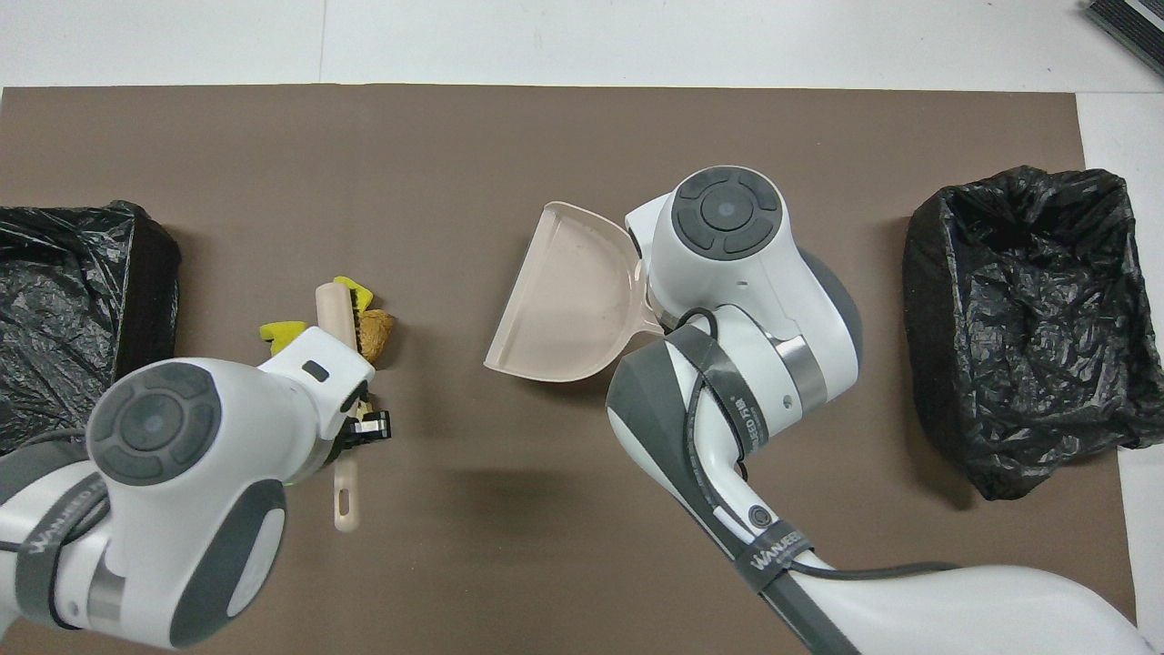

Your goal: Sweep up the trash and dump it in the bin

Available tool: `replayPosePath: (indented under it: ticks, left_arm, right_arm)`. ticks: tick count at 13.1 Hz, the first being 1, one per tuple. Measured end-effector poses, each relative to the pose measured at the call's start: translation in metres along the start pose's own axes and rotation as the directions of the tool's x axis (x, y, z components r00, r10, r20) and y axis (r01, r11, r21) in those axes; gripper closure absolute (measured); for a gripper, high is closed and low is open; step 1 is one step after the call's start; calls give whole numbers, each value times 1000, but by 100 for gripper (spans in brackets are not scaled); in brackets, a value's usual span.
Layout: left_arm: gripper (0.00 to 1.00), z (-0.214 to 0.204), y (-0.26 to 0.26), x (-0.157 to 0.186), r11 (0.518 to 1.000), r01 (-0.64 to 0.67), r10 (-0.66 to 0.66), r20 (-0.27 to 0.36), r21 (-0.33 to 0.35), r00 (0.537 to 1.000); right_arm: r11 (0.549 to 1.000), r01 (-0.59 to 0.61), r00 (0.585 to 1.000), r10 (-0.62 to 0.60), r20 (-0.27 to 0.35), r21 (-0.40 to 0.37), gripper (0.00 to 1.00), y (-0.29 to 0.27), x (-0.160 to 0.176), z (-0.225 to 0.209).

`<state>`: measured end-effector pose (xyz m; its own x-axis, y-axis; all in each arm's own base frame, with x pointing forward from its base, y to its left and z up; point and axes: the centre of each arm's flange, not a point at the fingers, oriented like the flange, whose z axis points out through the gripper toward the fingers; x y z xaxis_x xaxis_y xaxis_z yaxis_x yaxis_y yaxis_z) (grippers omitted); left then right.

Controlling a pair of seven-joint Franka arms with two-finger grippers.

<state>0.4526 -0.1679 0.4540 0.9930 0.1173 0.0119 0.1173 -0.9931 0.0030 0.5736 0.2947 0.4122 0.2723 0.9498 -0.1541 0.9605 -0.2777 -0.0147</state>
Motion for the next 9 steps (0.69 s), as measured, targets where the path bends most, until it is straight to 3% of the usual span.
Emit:
replayPosePath:
  ticks: [3, 6, 9]
  left_arm:
    - [75, 5, -67, 46, 998, 25, -25, -6, -60, 1000]
    - [75, 36, -107, 74, 999, 40, -39, 39, -20, 998]
    - [75, 79, -113, 80, 999, 41, -40, 80, 1, 996]
  right_arm:
    - [993, 109, 991, -106, 78, -39, 68, -22, 28, 20]
    - [980, 194, 979, -190, 76, -47, 68, -30, 42, 31]
    - [961, 269, 962, -265, 65, -59, 68, -31, 45, 35]
